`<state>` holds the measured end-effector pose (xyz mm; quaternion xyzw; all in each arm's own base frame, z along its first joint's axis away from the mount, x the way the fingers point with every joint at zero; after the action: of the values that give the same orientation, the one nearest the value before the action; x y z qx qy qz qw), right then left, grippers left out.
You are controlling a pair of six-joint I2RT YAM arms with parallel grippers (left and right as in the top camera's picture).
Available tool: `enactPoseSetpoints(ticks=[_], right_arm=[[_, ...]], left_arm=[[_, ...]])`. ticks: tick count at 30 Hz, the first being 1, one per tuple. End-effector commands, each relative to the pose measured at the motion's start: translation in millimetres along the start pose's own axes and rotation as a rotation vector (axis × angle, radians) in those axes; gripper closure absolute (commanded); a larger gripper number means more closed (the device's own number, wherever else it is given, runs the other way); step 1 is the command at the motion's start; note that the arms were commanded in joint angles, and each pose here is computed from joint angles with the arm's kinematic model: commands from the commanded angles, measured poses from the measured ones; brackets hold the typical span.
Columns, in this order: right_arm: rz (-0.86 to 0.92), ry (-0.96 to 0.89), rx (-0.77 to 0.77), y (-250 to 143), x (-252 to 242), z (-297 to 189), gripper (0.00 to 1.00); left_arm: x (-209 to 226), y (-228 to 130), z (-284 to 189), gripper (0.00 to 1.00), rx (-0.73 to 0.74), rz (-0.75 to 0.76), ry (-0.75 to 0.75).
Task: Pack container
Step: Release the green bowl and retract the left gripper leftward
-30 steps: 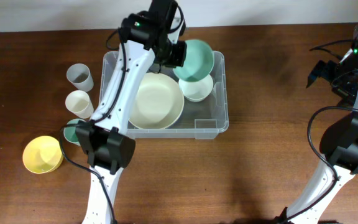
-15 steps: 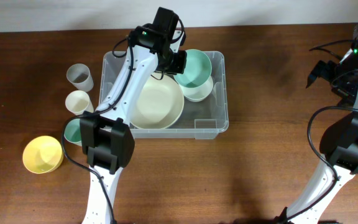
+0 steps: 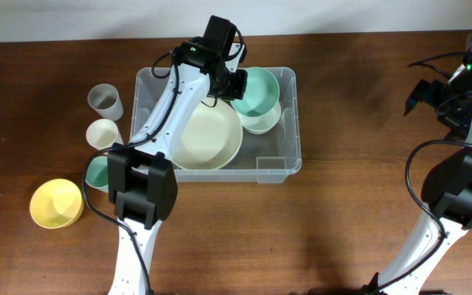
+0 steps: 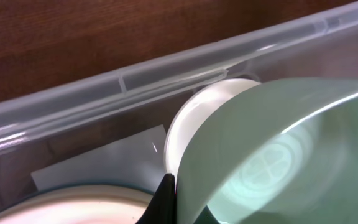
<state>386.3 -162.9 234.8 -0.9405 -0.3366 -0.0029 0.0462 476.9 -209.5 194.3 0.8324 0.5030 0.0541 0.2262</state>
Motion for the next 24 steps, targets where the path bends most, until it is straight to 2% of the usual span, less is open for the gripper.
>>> enactPoseSetpoints(ticks=[1,9,11,16,18,24], right_arm=[[-0.003,0.013,-0.034,-4.7,-4.6,-14.7,0.01],[-0.003,0.013,-0.035,-4.6,-4.6,-14.7,0.01],[-0.003,0.013,-0.035,-4.6,-4.6,-14.7,0.01],[-0.003,0.013,-0.034,-4.7,-4.6,-14.7,0.01],[-0.003,0.013,-0.035,-4.6,-4.6,-14.7,0.01],[-0.003,0.013,-0.035,-4.6,-4.6,-14.7,0.01]], left_arm=[[0.6,-4.3,10.5,0.97,0.016,0.017,-0.014],[-3.0,-3.9,13.3,0.92,0.012,0.039,-0.02],[-4.9,-4.0,14.0,0.86,0.014,0.042,-0.021],[-6.2,-4.1,14.4,0.85,0.015,0.045,-0.023],[-6.2,-4.1,14.4,0.8,0.015,0.045,-0.023],[-4.9,0.0,10.1,0.53,-0.004,0.061,-0.019]])
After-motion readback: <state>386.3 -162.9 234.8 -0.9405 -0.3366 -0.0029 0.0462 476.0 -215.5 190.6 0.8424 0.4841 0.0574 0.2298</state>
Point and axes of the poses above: each gripper's point midway between its finger pads, its own z axis out along the fingers, its own x axis along the line the jaws close on, y = z × x, the point moved 9 cm from there along -z, back along the fingers, and after that the axes turned 11 degrees about z, right-handed, at the moved point
